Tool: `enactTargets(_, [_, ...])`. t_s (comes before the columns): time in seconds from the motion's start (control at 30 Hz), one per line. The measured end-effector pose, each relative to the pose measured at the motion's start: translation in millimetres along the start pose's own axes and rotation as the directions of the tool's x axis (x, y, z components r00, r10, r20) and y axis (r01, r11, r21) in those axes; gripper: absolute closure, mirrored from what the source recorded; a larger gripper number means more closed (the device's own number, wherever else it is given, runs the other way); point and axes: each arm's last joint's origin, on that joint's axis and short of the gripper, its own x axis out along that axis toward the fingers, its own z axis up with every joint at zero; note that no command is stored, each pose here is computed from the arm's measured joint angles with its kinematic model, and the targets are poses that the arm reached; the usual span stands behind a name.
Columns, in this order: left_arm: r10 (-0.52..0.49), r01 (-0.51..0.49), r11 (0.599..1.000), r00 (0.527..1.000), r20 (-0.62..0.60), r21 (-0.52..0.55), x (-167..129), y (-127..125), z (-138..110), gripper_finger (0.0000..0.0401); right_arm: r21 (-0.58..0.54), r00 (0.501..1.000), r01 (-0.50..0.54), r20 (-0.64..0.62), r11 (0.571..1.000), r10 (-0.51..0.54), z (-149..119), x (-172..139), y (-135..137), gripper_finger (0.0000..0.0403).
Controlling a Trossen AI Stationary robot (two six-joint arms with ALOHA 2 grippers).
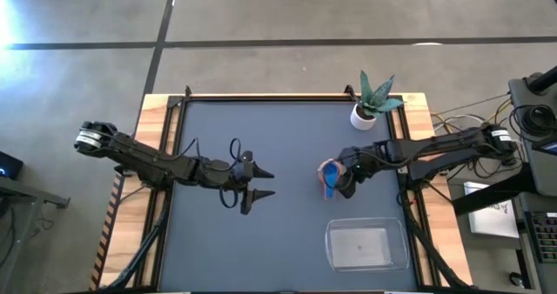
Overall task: Nest measuring cups in basket
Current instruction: Put the stacked measuring cups into the bin
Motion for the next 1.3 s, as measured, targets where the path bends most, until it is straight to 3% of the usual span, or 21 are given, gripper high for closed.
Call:
enactTargets(0.27, [-0.004, 0.004, 1.000, 1.000, 0.027, 0.023, -15, 1, 11, 0.0170, -0.004, 1.000, -0.004, 0.013, 1.000, 0.004, -7, -10, 2, 0.0173])
enactTargets(0.5, [-0.004, 0.003, 1.000, 0.998, 0.059, 0.011, -23, 3, 12, 0.0170, 0.035, 0.994, 0.112, -0.007, 0.993, -0.112, -16, -9, -3, 0.0172])
enactTargets(0.67, [0.012, -0.014, 0.999, 0.999, 0.045, 0.046, -21, 6, 11, 0.0170, 0.044, 0.991, 0.136, -0.013, 0.990, -0.135, -16, -8, -4, 0.0172])
enactTargets(0.9, [0.113, -0.116, 0.990, 0.993, 0.044, 0.078, -43, 33, 46, 0.0170, 0.068, 0.990, 0.138, -0.013, 0.988, -0.138, -17, -8, -4, 0.0172])
enactTargets(1.07, [0.117, -0.120, 0.991, 0.992, 0.053, 0.064, -64, 44, 65, 0.0170, 0.080, 0.990, 0.138, -0.014, 0.987, -0.138, -17, -8, -4, 0.0172])
enactTargets(1.3, [0.058, -0.058, 0.998, 0.996, 0.073, 0.002, -66, 40, 37, 0.0170, 0.100, 0.991, 0.133, -0.005, 0.986, -0.133, -16, -7, -3, 0.0172])
